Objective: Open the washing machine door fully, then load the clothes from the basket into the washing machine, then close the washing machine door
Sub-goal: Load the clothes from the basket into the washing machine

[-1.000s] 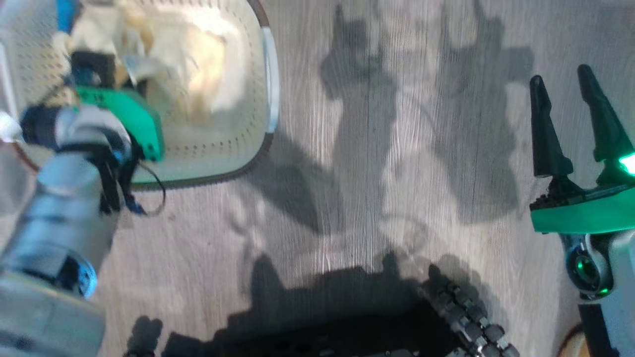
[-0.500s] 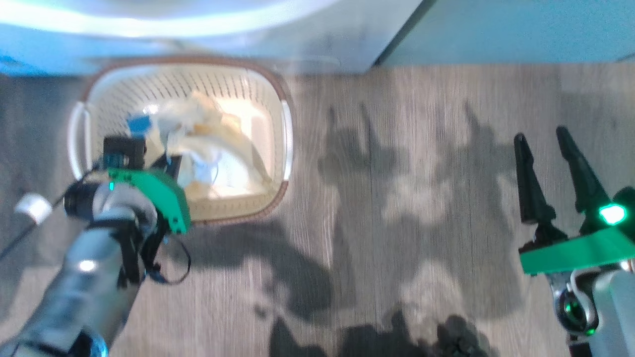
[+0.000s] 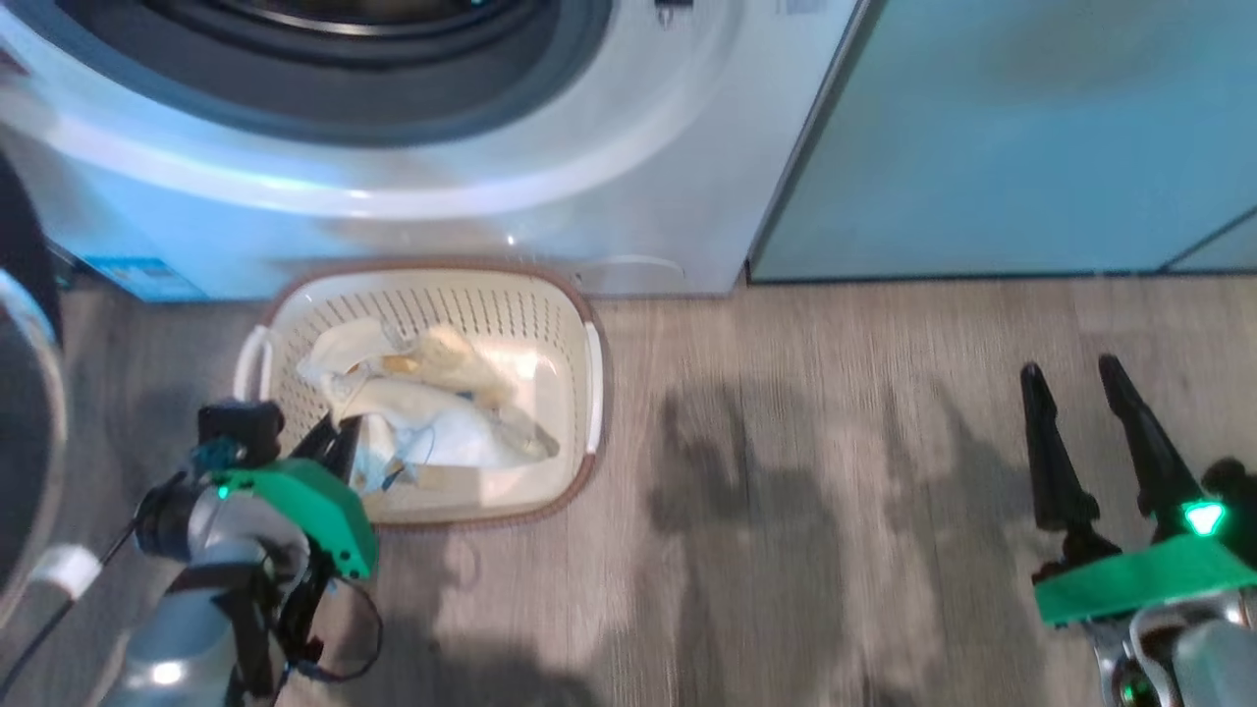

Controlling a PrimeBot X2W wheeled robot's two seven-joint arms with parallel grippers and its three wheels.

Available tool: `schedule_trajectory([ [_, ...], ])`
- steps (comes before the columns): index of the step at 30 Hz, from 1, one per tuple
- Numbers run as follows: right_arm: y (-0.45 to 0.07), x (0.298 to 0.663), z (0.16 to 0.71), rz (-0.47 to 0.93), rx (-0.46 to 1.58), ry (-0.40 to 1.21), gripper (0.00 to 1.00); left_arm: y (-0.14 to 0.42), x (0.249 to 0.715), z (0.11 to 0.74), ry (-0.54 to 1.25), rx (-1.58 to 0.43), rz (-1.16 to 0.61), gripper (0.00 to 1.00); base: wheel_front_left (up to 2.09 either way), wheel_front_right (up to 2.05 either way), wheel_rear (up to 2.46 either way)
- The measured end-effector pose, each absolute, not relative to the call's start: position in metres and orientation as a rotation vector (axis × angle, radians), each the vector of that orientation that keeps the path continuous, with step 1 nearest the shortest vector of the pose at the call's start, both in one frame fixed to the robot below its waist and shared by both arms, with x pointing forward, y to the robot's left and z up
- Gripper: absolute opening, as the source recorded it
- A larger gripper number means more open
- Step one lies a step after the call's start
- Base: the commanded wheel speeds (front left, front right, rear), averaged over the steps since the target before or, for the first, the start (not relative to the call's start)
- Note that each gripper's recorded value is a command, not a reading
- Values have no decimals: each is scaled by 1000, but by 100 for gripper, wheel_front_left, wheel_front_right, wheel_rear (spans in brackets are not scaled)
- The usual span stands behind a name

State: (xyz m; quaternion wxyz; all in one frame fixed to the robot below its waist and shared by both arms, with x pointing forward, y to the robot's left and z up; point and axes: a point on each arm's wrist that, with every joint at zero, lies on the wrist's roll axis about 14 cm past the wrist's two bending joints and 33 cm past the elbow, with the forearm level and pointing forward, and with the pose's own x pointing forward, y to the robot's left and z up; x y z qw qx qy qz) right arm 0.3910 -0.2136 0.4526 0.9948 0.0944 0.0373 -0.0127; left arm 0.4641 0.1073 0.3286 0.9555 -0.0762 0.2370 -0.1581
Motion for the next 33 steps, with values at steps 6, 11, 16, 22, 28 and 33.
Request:
schedule_trajectory([
  [6, -215, 372, 464, -40, 203, 47, 100, 140, 451, 367, 367, -176, -229, 0, 0, 0, 0],
  [11, -212, 362, 474, -33, 213, 17, 100, 164, 432, 391, 295, -170, -177, 0, 0, 0, 0],
  [16, -213, 351, 483, -42, 226, -10, 100, 173, 419, 423, 201, -172, -162, 0, 0, 0, 0],
  [22, -209, 337, 489, -39, 249, -32, 100, 178, 407, 461, 88, -171, -170, 0, 0, 0, 0],
  [28, -208, 333, 492, -35, 252, -45, 100, 174, 401, 484, 20, -175, -190, 0, 0, 0, 0],
  [33, -208, 332, 494, -37, 254, -51, 100, 173, 399, 493, -2, -174, -193, 0, 0, 0, 0],
])
